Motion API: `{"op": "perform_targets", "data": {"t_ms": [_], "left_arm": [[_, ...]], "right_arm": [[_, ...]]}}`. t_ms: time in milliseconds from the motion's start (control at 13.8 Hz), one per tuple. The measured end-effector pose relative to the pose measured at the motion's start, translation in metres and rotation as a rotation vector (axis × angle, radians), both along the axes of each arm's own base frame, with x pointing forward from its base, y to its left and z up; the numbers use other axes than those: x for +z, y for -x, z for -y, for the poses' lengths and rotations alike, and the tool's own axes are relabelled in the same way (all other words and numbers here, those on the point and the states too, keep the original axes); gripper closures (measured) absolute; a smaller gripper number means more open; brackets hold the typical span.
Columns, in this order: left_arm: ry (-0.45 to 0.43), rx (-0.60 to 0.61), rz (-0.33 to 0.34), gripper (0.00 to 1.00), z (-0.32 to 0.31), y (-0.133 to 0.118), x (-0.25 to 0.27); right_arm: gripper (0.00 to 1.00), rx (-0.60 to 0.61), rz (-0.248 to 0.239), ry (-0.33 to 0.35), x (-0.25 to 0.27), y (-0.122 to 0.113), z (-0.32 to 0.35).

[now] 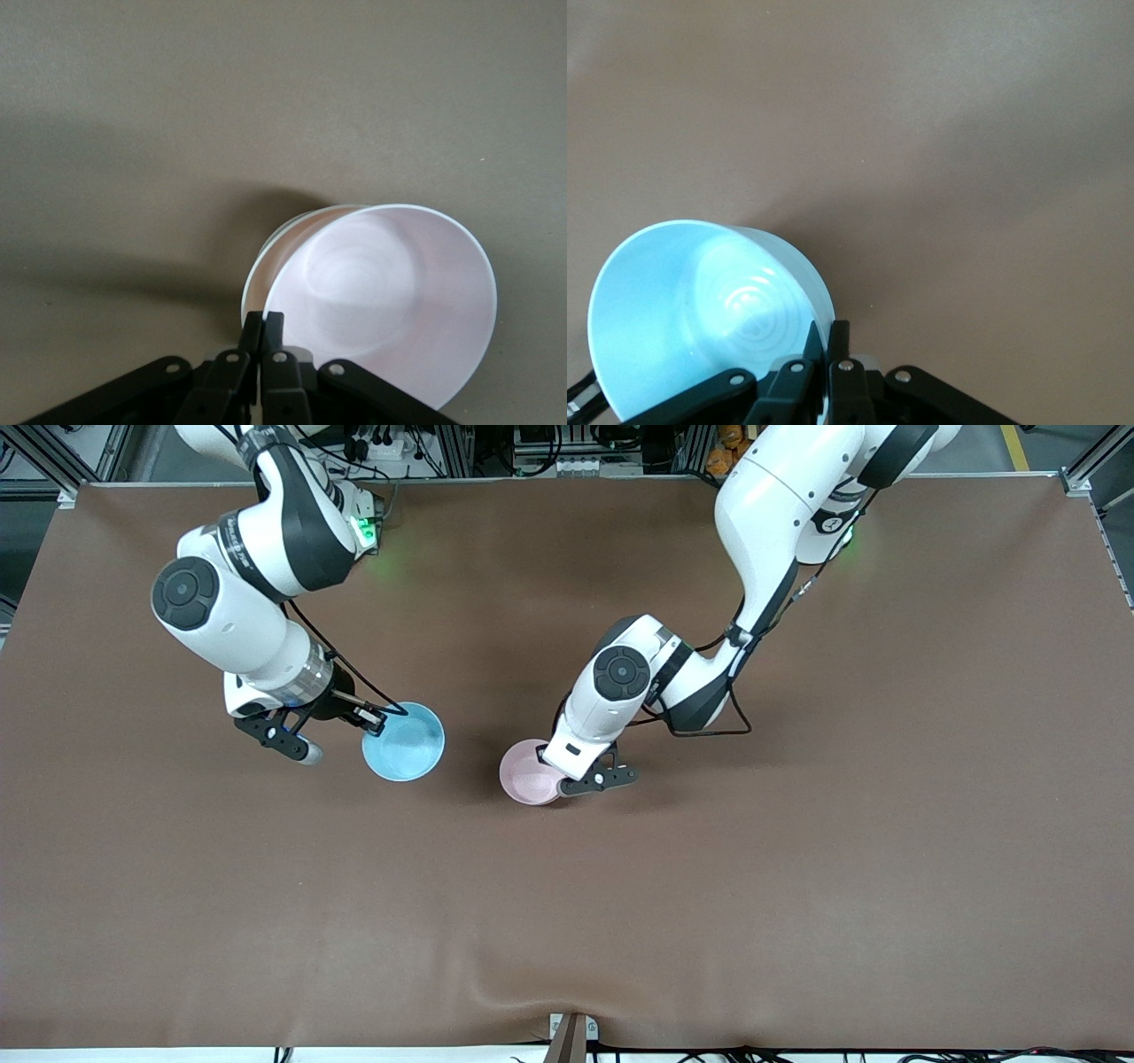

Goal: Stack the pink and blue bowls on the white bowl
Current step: 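Drop the pink bowl into the white bowl while the right gripper carries the blue bowl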

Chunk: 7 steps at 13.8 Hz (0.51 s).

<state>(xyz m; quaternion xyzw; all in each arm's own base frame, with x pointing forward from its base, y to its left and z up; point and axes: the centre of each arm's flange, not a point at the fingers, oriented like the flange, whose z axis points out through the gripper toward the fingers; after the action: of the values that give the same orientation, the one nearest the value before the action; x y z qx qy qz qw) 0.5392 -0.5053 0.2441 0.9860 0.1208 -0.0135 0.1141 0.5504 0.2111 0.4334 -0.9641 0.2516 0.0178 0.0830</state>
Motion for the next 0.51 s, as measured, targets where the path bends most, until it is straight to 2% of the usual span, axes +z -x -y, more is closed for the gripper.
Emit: {"op": "perform_targets", "data": {"t_ms": [361,433,506], "left_arm": [[-0.006,0.001,-0.007,0.95,-0.001,0.000,-0.007],[-0.007,0.004,-0.008,0.88,-0.001,0.000,-0.007],[-0.006,0.012,-0.008,0.76,-0.002,-0.001,-0.007]], "right_arm": [[0.96,-0.047,-0.017,-0.031,0.001,0.004,-0.027],[0.96,-0.056,-0.016,-0.036,0.000,0.005,-0.036],[0.96,-0.064,-0.015,-0.038,-0.003,0.004,-0.045]]}}
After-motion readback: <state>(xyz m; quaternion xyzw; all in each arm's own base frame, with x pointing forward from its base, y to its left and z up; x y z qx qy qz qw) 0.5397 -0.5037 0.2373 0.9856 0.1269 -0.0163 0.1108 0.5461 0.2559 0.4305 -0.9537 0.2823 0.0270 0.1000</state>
